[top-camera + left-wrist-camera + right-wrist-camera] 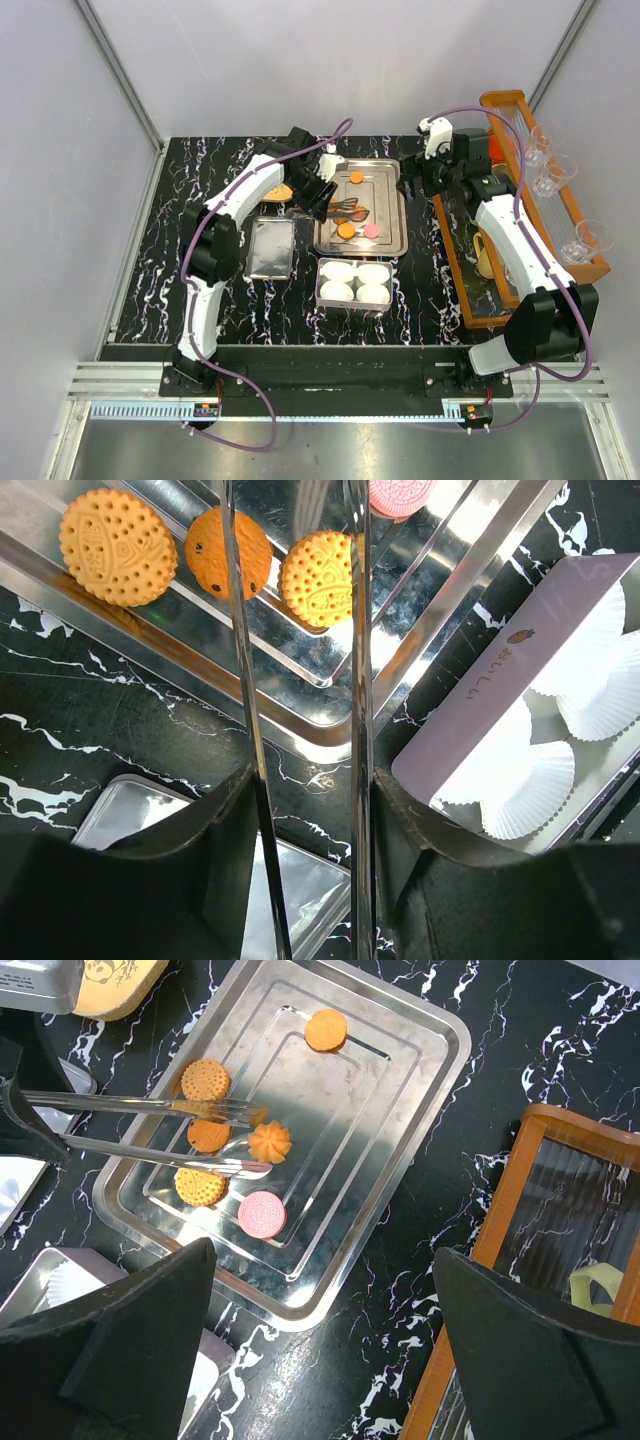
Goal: Pack the cookies
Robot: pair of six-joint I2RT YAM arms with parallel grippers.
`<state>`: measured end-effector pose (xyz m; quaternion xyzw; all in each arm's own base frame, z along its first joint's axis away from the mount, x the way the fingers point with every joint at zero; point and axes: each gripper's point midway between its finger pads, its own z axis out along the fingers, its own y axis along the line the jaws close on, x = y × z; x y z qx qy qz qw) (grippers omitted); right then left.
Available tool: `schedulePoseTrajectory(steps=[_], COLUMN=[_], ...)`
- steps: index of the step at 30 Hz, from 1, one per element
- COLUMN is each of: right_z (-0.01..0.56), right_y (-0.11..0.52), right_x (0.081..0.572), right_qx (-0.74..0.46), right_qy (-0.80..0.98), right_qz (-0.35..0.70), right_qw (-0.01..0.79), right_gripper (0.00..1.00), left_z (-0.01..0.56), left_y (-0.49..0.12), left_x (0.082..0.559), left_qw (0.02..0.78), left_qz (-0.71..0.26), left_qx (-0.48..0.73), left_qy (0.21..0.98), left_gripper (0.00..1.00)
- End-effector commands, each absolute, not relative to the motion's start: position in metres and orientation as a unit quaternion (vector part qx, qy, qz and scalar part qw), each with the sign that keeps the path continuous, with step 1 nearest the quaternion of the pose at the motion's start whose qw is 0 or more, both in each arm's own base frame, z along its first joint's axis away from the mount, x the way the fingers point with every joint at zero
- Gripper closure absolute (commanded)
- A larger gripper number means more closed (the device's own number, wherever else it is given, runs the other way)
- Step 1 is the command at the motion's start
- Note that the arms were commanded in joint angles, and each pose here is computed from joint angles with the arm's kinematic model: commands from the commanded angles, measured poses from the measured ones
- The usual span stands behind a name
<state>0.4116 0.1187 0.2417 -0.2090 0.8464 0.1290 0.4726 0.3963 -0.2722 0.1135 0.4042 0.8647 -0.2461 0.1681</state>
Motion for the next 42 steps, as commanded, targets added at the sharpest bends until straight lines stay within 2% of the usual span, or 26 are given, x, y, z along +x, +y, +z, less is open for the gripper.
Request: schedulePoseTrajectory(steps=[1,27,42], right_z=[0.260,0.256,0.254], right_y=[0.118,0.117,0.116], right_x=[0.410,0.409,0.409], right_qx=[-0.213,-0.214,-0.211], right_qy=[0.832,0.833,0.835], right_qz=[0.119,0.118,0.117], right_qw=[0.498,0.496,0.495], right_gripper=[0.00,0.00,0.00], left_z=[0.127,0.107,0.095], left_y=[-0.282,-0.280,-0.278], left_x=[0.411,0.415,0.409], left_qw=[0.205,0.195,0.183], left_qz=[-0.240,-0.216,-0.192], left_qx=[0.420,0.423,0.437], left_qy=[0.851,0.858,0.859], left_gripper=[0.52,0.52,0.57])
